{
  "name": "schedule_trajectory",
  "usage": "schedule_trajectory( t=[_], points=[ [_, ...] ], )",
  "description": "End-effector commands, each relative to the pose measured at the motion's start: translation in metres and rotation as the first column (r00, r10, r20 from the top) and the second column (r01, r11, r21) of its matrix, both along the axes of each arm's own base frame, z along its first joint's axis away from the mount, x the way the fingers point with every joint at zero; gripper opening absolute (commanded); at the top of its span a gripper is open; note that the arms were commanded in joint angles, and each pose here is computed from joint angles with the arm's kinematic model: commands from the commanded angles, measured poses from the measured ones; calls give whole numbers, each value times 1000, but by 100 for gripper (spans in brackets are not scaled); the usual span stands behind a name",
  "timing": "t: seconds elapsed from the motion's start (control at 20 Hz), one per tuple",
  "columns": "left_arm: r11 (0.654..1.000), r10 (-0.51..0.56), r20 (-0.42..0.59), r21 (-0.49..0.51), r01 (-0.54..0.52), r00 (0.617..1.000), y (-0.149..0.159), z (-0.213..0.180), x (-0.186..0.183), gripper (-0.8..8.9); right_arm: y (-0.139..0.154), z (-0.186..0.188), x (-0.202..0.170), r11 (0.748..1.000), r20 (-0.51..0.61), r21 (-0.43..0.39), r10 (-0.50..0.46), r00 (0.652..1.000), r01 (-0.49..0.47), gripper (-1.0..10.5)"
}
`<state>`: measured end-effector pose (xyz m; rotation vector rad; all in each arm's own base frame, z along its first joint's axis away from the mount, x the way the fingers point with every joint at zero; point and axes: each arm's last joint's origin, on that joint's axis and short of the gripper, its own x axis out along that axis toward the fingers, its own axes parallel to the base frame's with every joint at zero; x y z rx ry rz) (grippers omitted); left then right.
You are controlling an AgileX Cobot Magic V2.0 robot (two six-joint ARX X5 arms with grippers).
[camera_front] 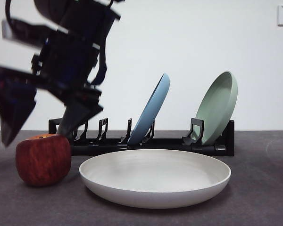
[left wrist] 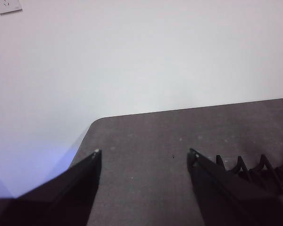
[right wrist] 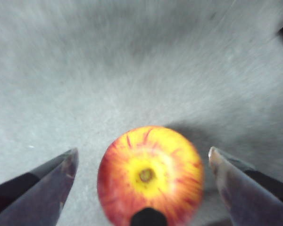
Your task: Take the yellow plate from the plate rack,put the plate on the table,take the apple from the table,put the apple in the plate
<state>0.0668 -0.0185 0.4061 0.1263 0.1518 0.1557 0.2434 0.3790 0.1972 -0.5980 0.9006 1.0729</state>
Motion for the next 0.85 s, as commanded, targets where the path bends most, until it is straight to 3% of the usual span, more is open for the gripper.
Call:
schedule_trajectory(
  t=[0.05, 0.15, 0.25, 0.3, 0.55, 0.85],
  points=[
    [1000, 8, 2, 7, -8, 1000, 1, -1, -1, 310, 5, -20, 2, 999, -15, -32, 9, 1000, -10, 470],
    [1000, 8, -4, 10, -8, 1000, 1, -1, -1, 310, 6, -30, 3, 998, -28, -54, 7, 1000, -9, 462],
    [1000, 8, -12, 15, -7, 1000, 1, -2, -1, 311, 6, -33, 2, 998, -36, -63, 4, 999, -7, 215],
    [1000, 8, -15, 16, -7, 1000, 1, -3, -1, 310, 6, -33, 2, 998, -37, -65, 6, 999, -8, 12],
    [1000, 3, -15, 16, -3, 1000, 1, -3, -1, 310, 4, -25, 1, 998, -35, -58, 0, 999, -2, -4],
    [998, -57, -37, 7, 58, 998, -7, -3, 9, 310, -20, 45, -7, 1000, 18, 20, -14, 1000, 13, -3]
  ],
)
